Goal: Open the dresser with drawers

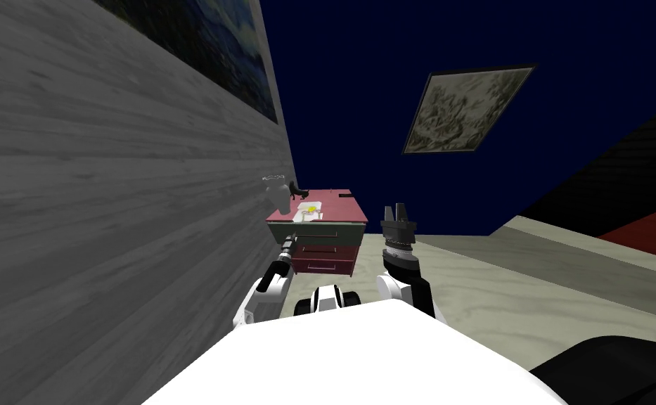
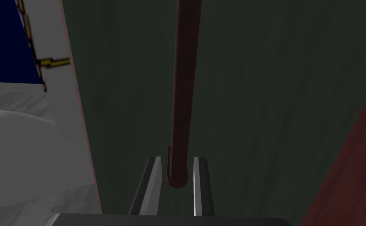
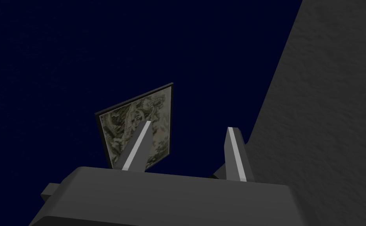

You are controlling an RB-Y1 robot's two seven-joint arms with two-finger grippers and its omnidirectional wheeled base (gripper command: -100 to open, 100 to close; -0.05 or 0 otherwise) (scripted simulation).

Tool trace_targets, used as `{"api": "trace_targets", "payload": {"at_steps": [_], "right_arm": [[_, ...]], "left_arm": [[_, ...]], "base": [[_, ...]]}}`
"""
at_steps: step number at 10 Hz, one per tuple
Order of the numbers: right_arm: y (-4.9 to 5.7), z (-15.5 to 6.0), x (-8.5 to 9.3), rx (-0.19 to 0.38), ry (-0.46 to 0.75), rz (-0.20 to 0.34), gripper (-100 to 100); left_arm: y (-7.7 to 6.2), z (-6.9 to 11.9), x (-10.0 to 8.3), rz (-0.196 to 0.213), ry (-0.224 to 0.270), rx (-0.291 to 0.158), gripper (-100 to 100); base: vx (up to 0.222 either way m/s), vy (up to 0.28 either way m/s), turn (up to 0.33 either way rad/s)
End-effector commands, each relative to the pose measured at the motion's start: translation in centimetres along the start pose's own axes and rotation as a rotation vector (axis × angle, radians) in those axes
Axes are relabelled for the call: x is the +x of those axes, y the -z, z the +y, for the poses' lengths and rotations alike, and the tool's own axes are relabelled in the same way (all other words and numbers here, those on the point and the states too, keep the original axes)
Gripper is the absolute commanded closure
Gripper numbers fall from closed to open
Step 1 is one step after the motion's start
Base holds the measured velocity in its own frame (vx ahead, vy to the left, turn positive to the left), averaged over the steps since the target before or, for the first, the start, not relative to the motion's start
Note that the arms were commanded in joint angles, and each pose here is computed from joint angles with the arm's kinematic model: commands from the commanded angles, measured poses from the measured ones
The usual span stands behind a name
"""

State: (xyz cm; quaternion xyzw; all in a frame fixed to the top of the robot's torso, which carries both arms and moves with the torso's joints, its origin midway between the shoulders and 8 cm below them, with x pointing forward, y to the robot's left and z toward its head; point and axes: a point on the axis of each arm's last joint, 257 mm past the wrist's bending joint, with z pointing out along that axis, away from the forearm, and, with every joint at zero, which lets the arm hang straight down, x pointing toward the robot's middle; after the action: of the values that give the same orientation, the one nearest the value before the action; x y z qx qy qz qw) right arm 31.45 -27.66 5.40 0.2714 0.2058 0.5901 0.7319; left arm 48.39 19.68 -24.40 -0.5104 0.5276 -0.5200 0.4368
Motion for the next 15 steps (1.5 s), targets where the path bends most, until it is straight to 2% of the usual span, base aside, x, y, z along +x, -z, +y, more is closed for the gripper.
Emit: {"api": "trace_targets", "payload": {"at_steps": [1, 11, 12, 15], "right_arm": [[0.0, 0.0, 0.0, 0.000, 0.000, 0.000, 0], [0.0, 0.0, 0.0, 0.000, 0.000, 0.000, 0], [0.0, 0.0, 0.0, 0.000, 0.000, 0.000, 0], [0.0, 0.0, 0.0, 0.000, 0.000, 0.000, 0]], "left_arm": [[0.3, 0.1, 0.1, 0.002, 0.000, -0.005, 100], [2.1, 0.3, 0.8, 0.023, -0.001, -0.010, 100], [2.3, -0.1, 0.9, 0.024, 0.000, -0.014, -100], [3.1, -1.6, 1.0, 0.028, -0.001, -0.016, -100]], "base": [[-0.089, 0.015, -0.003], [-0.165, 0.029, 0.019], [-0.079, 0.016, 0.008], [0.053, -0.013, 0.015]]}}
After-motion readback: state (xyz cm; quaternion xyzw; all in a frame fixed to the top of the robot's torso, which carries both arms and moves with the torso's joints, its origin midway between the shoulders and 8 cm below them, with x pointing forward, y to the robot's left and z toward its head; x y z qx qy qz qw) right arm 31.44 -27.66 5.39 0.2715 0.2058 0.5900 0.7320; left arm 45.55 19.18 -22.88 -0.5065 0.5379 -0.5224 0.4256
